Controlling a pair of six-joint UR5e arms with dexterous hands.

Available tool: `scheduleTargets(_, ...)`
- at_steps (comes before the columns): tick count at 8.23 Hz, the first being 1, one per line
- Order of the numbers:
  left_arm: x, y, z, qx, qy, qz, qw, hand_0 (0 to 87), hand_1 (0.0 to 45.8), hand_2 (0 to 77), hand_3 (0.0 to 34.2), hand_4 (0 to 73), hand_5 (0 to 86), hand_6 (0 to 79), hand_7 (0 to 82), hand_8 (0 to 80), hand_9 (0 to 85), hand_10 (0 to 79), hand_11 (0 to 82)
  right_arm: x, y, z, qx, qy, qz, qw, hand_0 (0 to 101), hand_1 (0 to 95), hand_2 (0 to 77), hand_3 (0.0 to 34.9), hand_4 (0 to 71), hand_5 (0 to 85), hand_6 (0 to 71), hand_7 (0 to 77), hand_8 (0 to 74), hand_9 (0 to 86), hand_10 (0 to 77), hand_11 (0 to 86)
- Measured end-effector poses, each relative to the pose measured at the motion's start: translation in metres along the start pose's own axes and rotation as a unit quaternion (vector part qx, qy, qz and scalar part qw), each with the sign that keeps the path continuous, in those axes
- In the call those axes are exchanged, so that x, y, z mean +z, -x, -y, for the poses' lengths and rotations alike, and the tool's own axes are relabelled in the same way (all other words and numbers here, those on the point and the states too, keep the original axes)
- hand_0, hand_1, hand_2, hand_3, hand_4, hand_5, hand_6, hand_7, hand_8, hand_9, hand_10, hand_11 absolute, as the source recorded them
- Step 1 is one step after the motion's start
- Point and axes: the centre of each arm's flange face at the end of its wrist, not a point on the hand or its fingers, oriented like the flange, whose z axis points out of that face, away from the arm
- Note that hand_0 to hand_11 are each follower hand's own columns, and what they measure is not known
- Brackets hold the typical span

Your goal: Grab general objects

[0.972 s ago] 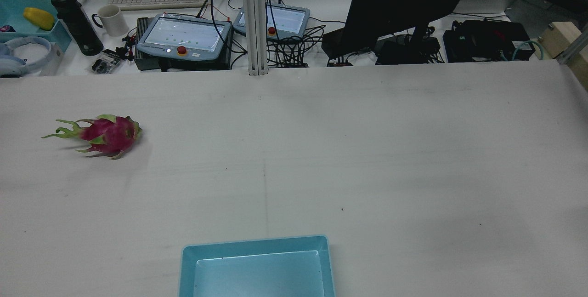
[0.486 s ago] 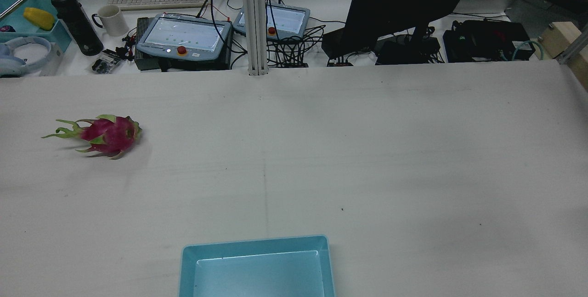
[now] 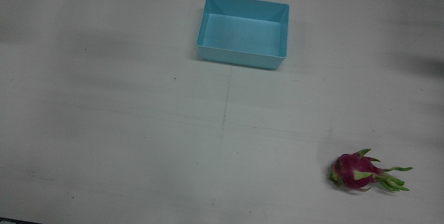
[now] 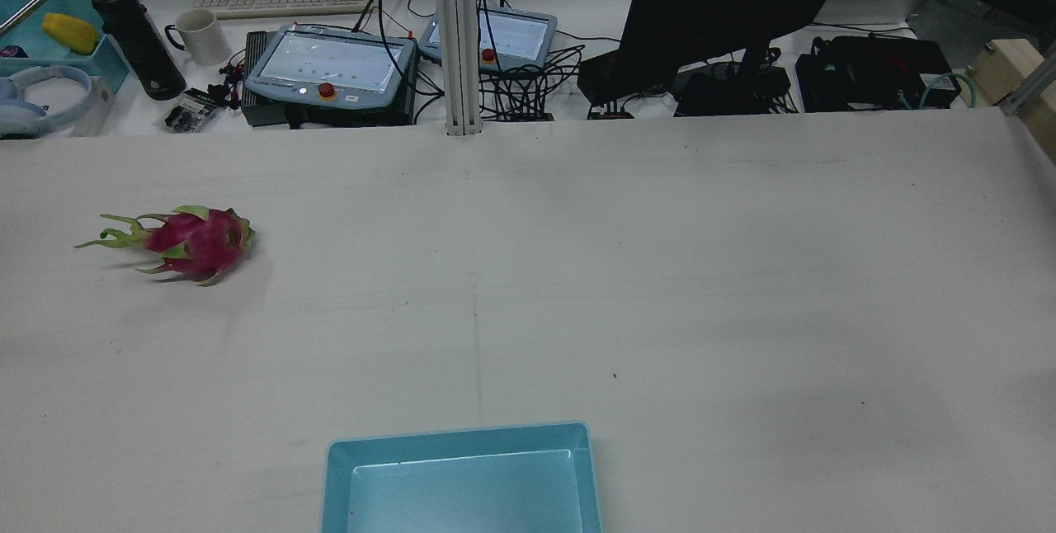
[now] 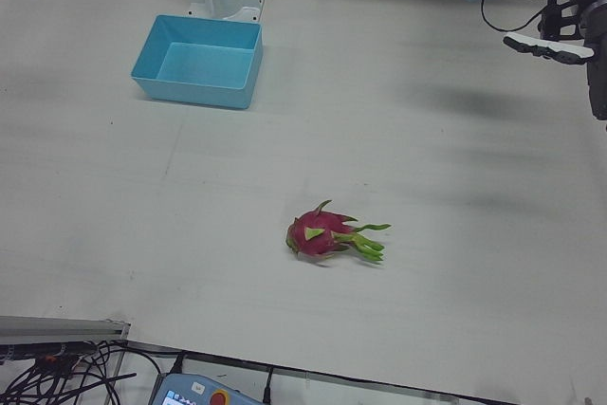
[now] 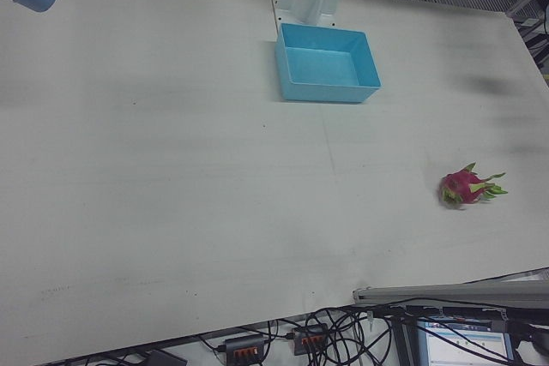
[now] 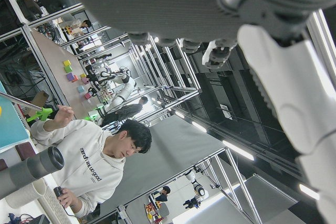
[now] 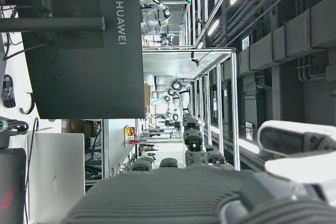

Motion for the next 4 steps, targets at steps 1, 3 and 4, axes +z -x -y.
scheduleTargets(1,-0.0008,-0.0016,-0.0033,0.0,0.003,-0.001,1.0,49.9,0.0,1.1,0.4,2.7,8.2,0.0,4.4,1.1,0.5,0.5,2.2,0.0,0.0,0.0,0.0,0.0,0.0,1.0,0,6.0,74.7,0.0,0.0,0.0,0.0,0.0,0.0,0.5,0.0,0.5)
scheduleTargets(3,-0.0039,-0.0031,-0.0058,0.0,0.005,-0.001,1.0,50.0,0.0,1.1,0.6,2.7,8.2,0.0,4.4,1.1,0.5,0.5,2.2,0.0,0.0,0.0,0.0,0.0,0.0,1.0,0,6.0,74.7,0.0,0.0,0.0,0.0,0.0,0.0,0.5,0.0,0.5)
scheduleTargets(4,-0.0049,-0.0031,-0.0057,0.0,0.004,-0.001,1.0,50.0,0.0,1.1,0.6,2.7,8.2,0.0,4.4,1.1,0.5,0.5,2.2,0.0,0.0,0.0,0.0,0.0,0.0,1.0,0,6.5,74.7,0.0,0.0,0.0,0.0,0.0,0.0,0.5,0.0,0.5)
